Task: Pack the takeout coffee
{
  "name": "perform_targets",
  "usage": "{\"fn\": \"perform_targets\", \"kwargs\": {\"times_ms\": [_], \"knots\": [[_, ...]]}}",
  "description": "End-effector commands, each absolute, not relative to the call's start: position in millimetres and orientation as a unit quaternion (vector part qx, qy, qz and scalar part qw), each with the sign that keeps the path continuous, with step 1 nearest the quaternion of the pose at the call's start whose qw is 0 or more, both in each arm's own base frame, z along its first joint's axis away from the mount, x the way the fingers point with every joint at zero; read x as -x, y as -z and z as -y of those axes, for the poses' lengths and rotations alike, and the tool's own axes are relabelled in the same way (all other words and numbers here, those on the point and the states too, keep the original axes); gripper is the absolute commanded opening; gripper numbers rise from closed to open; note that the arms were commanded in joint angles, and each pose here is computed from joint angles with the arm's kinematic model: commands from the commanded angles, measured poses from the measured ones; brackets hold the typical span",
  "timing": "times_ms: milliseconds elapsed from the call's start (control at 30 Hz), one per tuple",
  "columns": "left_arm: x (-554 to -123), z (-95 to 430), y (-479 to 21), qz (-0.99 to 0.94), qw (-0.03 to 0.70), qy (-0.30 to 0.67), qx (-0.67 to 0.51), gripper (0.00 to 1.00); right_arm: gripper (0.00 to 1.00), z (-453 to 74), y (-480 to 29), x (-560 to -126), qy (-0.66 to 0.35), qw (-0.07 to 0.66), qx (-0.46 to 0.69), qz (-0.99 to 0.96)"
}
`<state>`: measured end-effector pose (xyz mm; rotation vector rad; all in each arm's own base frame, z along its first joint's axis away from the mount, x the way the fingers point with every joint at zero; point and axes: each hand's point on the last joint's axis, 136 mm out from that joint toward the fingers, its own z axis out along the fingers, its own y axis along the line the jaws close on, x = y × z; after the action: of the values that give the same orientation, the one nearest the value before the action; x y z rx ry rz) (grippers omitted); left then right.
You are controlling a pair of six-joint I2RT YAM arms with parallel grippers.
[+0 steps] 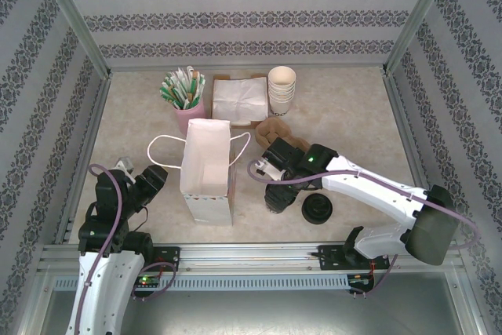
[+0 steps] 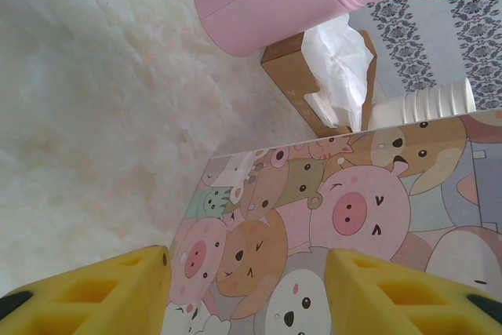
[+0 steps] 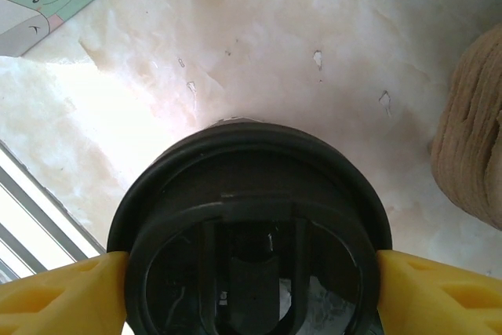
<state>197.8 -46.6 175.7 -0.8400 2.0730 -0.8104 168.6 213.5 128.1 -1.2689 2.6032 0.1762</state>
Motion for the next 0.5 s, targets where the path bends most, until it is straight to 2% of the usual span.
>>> {"fn": "perform_targets", "kwargs": {"times_ms": [0, 267, 467], "knots": [[-196.7, 41.4, -175.3, -0.809, 0.380, 0.304, 0.329, 0.55, 0.81, -209.8, -135.1, -169.6, -0.058, 0.133, 0.431, -0.891], [-197.6, 41.3, -176.6, -0.808, 0.383, 0.305, 0.328, 0.55, 0.81, -210.8, -140.3, -172.7, -0.057, 0.134, 0.402, -0.904], [-197.2, 40.6, -175.8, -0.809, 0.382, 0.302, 0.330, 0.55, 0.83, -209.8, -165.7, -182.4, -0.062, 0.171, 0.339, -0.923]]}}
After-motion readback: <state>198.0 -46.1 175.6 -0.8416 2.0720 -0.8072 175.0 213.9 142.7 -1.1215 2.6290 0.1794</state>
